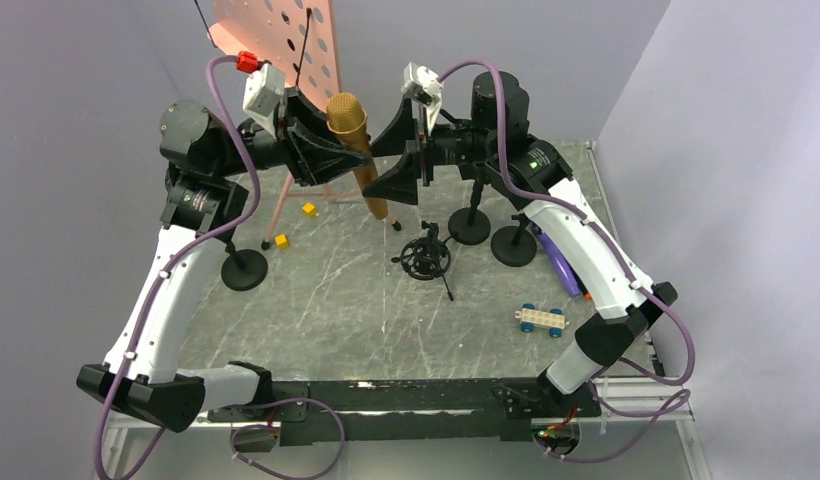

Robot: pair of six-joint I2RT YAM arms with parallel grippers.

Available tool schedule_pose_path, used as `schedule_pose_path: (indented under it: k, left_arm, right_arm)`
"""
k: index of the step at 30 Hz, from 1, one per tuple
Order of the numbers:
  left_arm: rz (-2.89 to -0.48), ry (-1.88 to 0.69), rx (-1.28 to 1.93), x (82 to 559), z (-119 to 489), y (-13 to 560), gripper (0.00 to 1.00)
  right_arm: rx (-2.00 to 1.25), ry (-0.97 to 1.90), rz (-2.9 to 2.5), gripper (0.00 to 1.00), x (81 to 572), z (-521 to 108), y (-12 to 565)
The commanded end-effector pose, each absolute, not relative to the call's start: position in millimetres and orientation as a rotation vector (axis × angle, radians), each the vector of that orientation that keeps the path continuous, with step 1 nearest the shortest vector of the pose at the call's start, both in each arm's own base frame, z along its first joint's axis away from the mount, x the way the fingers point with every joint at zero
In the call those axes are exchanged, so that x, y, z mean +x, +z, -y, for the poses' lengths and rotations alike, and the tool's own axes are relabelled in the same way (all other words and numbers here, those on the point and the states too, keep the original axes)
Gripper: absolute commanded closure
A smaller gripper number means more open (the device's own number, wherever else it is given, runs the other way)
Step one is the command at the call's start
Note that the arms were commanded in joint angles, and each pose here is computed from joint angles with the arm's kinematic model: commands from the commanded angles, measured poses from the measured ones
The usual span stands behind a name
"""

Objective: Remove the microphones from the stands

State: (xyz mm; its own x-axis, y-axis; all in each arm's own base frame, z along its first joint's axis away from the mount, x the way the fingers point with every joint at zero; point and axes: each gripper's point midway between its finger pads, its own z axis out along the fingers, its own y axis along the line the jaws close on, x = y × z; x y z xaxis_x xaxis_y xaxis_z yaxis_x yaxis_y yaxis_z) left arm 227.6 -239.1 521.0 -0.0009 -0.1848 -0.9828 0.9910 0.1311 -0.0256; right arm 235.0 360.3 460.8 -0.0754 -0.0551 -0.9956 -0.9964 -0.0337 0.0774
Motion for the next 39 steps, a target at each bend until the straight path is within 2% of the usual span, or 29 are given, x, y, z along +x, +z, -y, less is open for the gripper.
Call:
schedule_pose_path:
  k: [1,3,6,7,8,10,12,13,14,18,21,25,31,35,39]
  left_arm:
    - [-1.069,-1.183,1.006,219.2,248.0,537.8,1.00]
    - [-1.062,-1.187,1.013,218.5,251.1,538.8,1.00]
    - [-1.058,-1.187,1.008,219.5,252.1,541.1,1.00]
    - [-1.055,-1.183,1.004,220.0,252.2,542.2,1.00]
    - [-1.056,-1.178,0.993,221.5,252.0,542.9,0.89]
    - [-1.068,-1.154,0.954,225.3,249.6,544.6,0.48]
    - [-1.073,-1.112,0.934,227.1,245.8,544.3,0.18]
    - [-1.079,-1.097,0.931,226.1,244.1,542.6,0.04]
    - [-1.084,-1.085,0.930,225.3,242.1,540.5,0.01]
    - [-1.115,-1.086,0.944,215.5,236.6,525.1,0.01]
    - [-1.129,-1.097,0.952,211.3,232.9,518.8,0.01]
    - [-1.142,-1.087,0.940,212.5,225.2,517.5,0.01]
    - [-1.153,-1.096,0.925,210.6,218.8,517.1,0.01]
    - [-1.135,-1.087,0.933,207.9,217.3,517.2,0.01]
    - [-1.148,-1.081,0.923,207.4,214.7,511.6,0.01]
  right_arm:
    - [-1.232,1.328,-1.171,0.21,224.6,-367.7,493.7]
    - [-1.237,1.339,-1.173,0.36,224.6,-368.7,491.9]
    - [-1.233,1.344,-1.187,0.72,225.7,-368.9,488.5]
    - [-1.220,1.334,-1.199,0.88,228.4,-367.4,488.1]
    - [-1.209,1.319,-1.212,1.00,231.1,-365.6,487.0]
    - [-1.187,1.276,-1.234,1.00,237.3,-356.8,486.4]
    - [-1.143,1.211,-1.251,1.00,245.4,-337.1,494.2]
    - [-1.107,1.170,-1.265,1.00,252.3,-323.9,499.0]
    - [-1.066,1.125,-1.282,1.00,261.1,-309.0,503.2]
    - [-0.835,0.846,-1.401,1.00,308.1,-222.5,513.2]
    - [-0.571,0.548,-1.607,1.00,347.4,-145.4,487.1]
    - [-0.281,0.288,-1.940,1.00,371.5,-31.7,401.1]
    - [-0.179,0.046,-2.441,1.00,357.1,73.1,244.1]
    - [-0.159,-0.215,-2.606,1.00,357.1,130.4,180.9]
    - [-0.180,-0.467,-2.651,1.00,381.7,176.2,151.0]
